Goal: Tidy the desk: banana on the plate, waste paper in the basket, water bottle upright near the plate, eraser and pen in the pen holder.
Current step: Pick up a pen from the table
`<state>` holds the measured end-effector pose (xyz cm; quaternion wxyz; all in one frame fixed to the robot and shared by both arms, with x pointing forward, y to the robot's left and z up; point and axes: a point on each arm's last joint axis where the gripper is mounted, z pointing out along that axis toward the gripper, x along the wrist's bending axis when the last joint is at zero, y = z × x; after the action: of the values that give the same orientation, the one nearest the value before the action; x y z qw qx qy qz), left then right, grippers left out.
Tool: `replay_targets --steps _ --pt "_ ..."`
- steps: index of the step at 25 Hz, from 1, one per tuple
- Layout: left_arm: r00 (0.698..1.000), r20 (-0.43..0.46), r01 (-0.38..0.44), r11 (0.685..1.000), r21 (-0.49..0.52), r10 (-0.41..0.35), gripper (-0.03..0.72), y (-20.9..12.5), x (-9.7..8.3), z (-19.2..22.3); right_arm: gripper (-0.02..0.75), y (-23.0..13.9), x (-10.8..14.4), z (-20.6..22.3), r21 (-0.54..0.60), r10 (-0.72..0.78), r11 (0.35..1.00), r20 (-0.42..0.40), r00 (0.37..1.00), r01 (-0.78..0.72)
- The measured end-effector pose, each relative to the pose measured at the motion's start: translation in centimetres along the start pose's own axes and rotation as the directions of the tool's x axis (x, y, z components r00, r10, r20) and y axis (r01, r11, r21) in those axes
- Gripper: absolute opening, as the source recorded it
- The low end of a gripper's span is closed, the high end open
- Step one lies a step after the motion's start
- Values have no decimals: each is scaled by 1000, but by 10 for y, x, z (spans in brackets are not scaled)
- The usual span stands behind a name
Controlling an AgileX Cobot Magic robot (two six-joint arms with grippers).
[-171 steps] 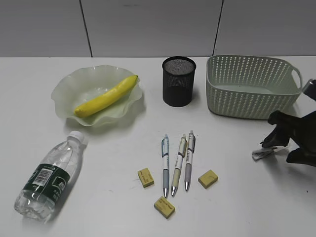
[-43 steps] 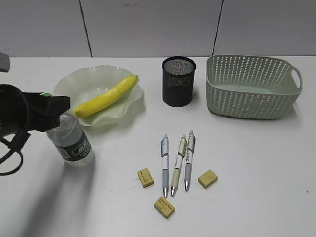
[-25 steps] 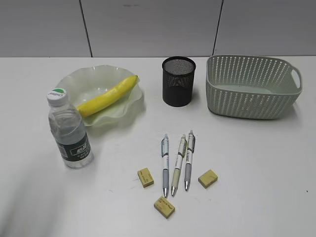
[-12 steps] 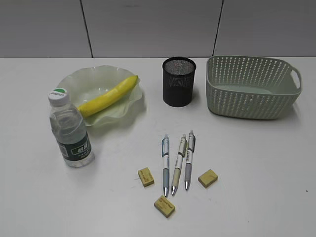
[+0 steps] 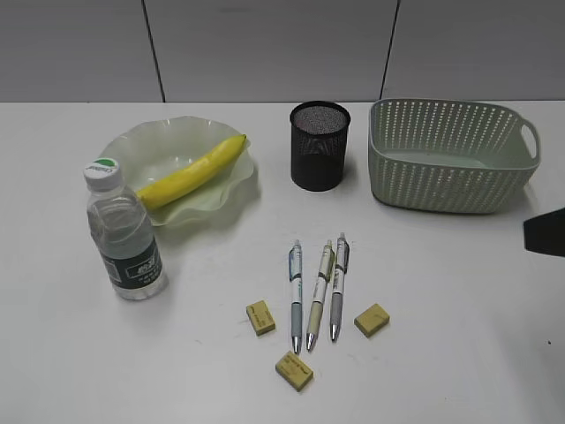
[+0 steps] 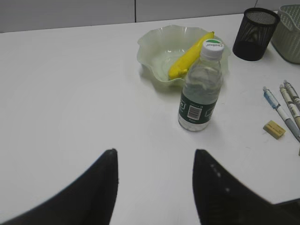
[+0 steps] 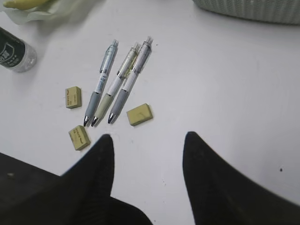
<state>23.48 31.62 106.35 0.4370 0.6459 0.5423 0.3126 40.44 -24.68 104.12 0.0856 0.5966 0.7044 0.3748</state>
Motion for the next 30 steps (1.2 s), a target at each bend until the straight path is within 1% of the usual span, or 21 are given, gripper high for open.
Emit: replay_targets --steps 2,4,6,8,10,12,15,18,22,30 --pt "1000 0 -2 1000 -1 2 377 0 0 0 384 11 0 23 61 -5 998 -9 1000 6" --pt "1000 0 -2 1000 -2 2 369 0 0 0 382 19 10 49 118 -43 992 -33 999 47" --pt "1000 0 -2 1000 -2 2 365 0 0 0 370 27 24 76 165 -39 985 -28 999 43" --pt "1000 -1 -1 1000 -8 1 363 0 0 -1 360 30 37 110 233 -33 972 12 999 29" --pt "1000 -22 10 1000 -16 -10 363 0 0 -2 356 36 44 141 278 -18 961 75 997 -4" --pt "997 -66 29 999 -21 -31 363 -1 -1 -2 353 39 44 173 327 -4 944 129 992 -39" --pt "989 -134 60 998 -30 -63 363 -1 -1 -3 352 42 42 208 367 32 925 182 983 -98" --pt "981 -174 77 996 -36 -82 363 -2 -2 -4 352 45 43 232 393 58 909 205 977 -137" --pt "979 -182 81 996 -37 -86 363 -2 -2 -4 351 45 50 256 427 50 894 209 977 -137" --pt "979 -183 81 996 -38 -87 363 -2 -2 -4 340 39 44 270 450 36 879 269 963 -158"
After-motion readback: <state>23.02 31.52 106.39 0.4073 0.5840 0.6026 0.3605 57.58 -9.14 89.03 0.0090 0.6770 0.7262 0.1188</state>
